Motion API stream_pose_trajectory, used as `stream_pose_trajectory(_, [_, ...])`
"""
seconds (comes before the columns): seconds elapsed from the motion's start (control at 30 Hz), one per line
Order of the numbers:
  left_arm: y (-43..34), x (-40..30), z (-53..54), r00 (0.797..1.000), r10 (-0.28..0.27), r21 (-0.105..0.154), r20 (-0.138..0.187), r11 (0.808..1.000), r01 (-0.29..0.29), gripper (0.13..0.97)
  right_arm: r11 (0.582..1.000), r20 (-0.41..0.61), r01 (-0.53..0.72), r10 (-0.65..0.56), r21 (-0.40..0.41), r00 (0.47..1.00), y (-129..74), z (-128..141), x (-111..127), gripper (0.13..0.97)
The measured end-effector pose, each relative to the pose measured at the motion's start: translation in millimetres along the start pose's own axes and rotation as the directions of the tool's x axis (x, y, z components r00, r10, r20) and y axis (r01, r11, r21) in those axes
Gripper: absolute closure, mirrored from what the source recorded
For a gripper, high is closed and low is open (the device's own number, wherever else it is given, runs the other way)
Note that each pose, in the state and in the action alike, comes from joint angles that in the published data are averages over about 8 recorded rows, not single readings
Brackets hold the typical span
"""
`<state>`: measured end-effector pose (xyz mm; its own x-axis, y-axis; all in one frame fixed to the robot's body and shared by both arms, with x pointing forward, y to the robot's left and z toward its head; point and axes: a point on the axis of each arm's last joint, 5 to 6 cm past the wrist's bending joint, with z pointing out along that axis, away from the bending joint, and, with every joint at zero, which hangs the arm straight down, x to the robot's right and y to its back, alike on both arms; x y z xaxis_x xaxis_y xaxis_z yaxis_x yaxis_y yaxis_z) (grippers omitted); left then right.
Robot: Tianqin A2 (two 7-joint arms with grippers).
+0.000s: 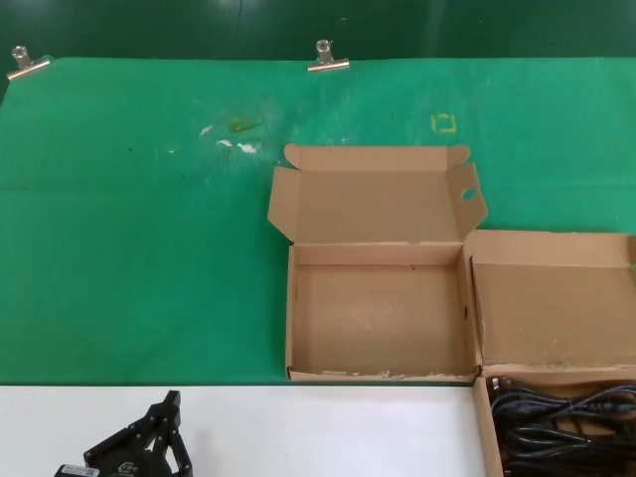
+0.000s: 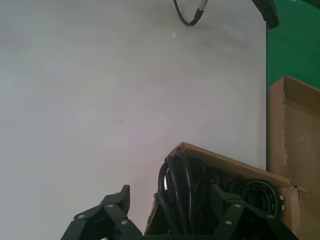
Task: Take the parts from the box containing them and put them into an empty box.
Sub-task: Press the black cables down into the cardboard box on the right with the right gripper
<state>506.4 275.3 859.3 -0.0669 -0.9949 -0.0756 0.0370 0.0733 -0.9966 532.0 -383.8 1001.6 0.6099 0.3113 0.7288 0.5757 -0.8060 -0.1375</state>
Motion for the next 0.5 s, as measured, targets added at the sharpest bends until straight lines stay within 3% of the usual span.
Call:
stream_pose_trajectory(0.07, [0.0,0.0,0.0,1.000,0.000,0.000,0.000,1.000,0.000,0.948,1.000,-0.003,0.001,-0.001,0.002,1.000,1.1,0.6,0.4,0.454])
stream_pose_trajectory(0.33, [0.0,0.0,0.0,1.000,0.000,0.000,0.000,1.000,0.000,0.948,1.000,-0.016,0.002,-0.002,0.006,1.000,4.9,2.0,0.9,0.671])
stream_pose_trajectory(0.5, [0.0,0.0,0.0,1.000,0.000,0.000,0.000,1.000,0.000,0.948,1.000,-0.022,-0.001,0.002,0.008,1.000,6.4,2.7,0.2,0.751])
